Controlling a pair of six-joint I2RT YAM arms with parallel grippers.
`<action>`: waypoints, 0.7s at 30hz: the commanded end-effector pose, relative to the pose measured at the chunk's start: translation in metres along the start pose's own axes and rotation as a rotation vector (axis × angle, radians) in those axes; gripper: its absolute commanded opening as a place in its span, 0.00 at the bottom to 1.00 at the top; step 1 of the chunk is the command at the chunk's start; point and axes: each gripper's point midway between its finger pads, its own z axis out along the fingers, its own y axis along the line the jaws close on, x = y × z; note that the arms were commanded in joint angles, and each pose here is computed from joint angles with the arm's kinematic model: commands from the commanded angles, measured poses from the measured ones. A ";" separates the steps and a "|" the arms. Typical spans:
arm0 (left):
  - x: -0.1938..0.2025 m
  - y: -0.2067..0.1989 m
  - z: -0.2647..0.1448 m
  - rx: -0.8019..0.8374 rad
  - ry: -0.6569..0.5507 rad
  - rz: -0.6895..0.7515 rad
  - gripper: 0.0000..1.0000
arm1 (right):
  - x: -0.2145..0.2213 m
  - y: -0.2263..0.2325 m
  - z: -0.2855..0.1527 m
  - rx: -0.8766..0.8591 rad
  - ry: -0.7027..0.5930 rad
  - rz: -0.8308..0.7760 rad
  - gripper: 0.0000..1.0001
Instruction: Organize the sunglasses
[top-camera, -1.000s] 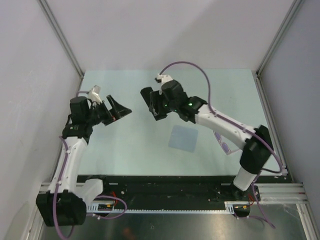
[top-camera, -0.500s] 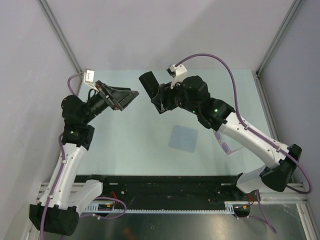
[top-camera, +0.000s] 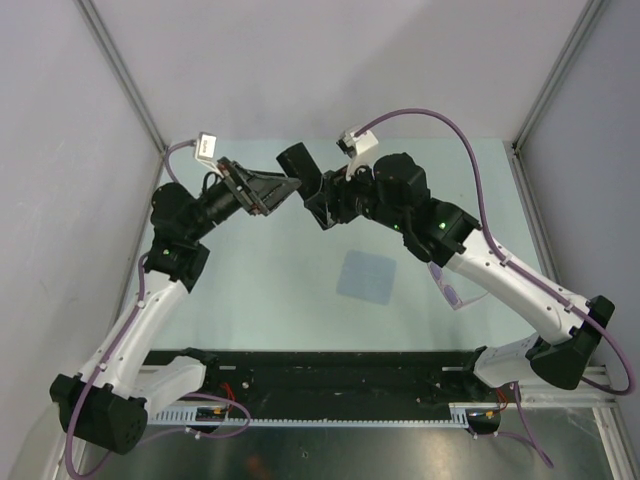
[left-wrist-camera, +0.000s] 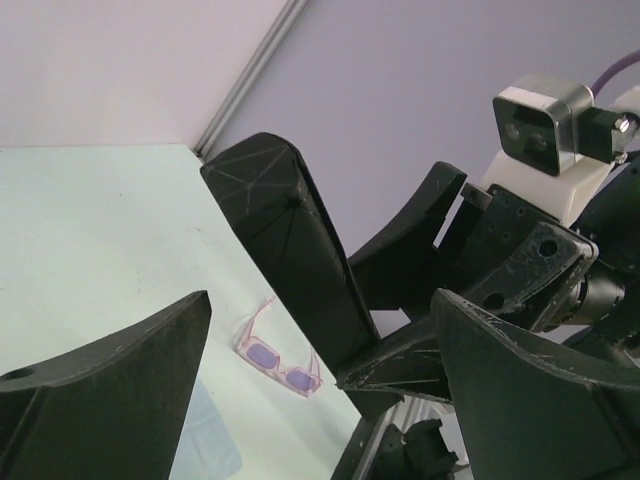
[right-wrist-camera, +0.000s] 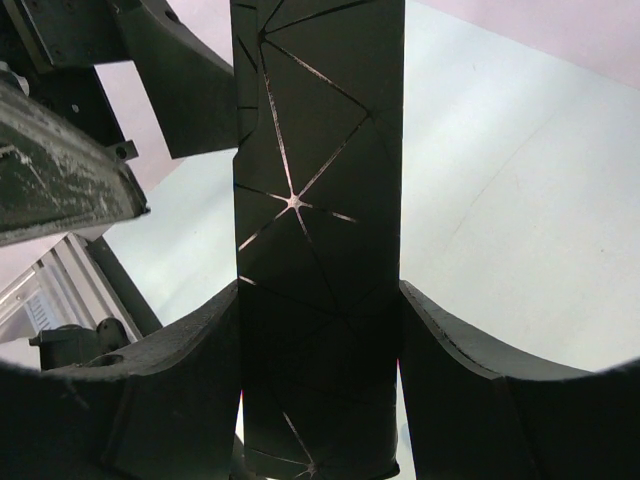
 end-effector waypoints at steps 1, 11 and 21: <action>-0.030 -0.020 -0.001 0.025 -0.113 0.038 0.97 | -0.019 0.009 -0.012 -0.037 -0.058 -0.028 0.49; -0.028 -0.012 0.005 0.016 -0.116 -0.010 0.70 | -0.016 0.014 -0.016 -0.061 -0.055 -0.036 0.49; -0.019 -0.010 0.010 0.024 -0.089 -0.042 0.56 | -0.018 0.016 -0.016 -0.067 -0.068 -0.040 0.49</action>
